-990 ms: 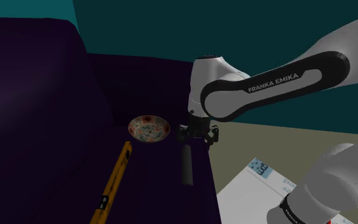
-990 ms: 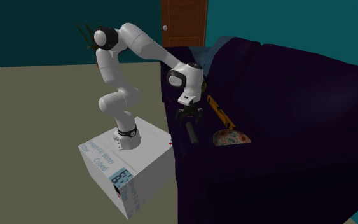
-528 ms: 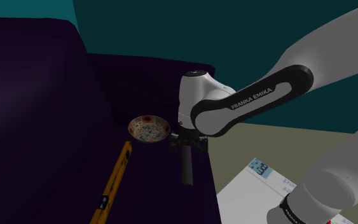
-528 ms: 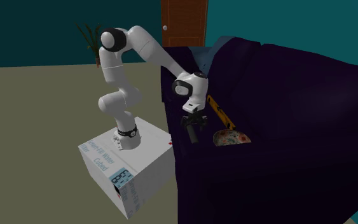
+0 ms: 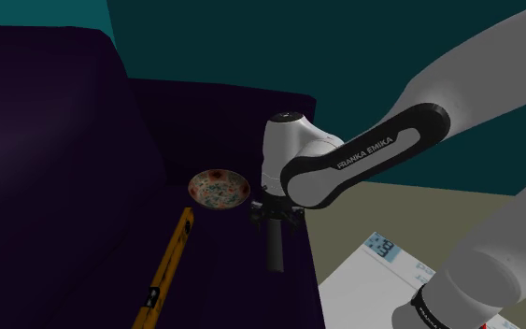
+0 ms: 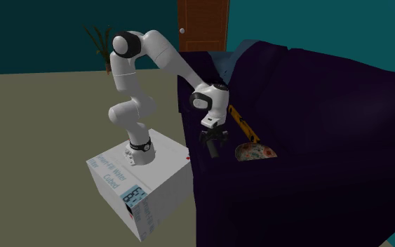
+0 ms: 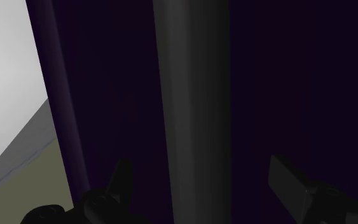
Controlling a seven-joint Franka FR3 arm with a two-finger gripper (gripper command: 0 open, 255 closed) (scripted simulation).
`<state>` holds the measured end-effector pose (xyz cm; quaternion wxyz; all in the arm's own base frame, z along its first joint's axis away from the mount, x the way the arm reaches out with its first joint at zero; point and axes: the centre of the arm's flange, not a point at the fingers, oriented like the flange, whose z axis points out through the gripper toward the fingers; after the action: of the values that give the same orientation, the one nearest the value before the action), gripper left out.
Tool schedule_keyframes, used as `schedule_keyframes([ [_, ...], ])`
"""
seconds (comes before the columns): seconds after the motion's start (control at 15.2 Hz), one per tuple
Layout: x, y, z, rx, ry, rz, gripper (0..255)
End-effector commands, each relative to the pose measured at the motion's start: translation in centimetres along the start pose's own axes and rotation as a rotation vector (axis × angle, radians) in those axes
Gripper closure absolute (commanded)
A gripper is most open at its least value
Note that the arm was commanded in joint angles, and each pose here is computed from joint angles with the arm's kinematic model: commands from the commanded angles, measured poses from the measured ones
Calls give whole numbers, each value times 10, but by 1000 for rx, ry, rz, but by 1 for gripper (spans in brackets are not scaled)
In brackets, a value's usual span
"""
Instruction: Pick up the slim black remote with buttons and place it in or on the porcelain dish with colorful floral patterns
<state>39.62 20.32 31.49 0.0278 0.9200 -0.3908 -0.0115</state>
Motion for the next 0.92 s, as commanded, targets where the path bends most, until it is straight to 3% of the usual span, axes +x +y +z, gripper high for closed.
schedule_keyframes([
  [0.0, 0, 0, 0, 0, 0, 0, 0],
  [0.13, 0, 0, 0, 0, 0, 0, 0],
  [0.2, 0, 0, 0, 0, 0, 0, 255],
  [0.86, 0, 0, -5, 0, 0, 0, 255],
])
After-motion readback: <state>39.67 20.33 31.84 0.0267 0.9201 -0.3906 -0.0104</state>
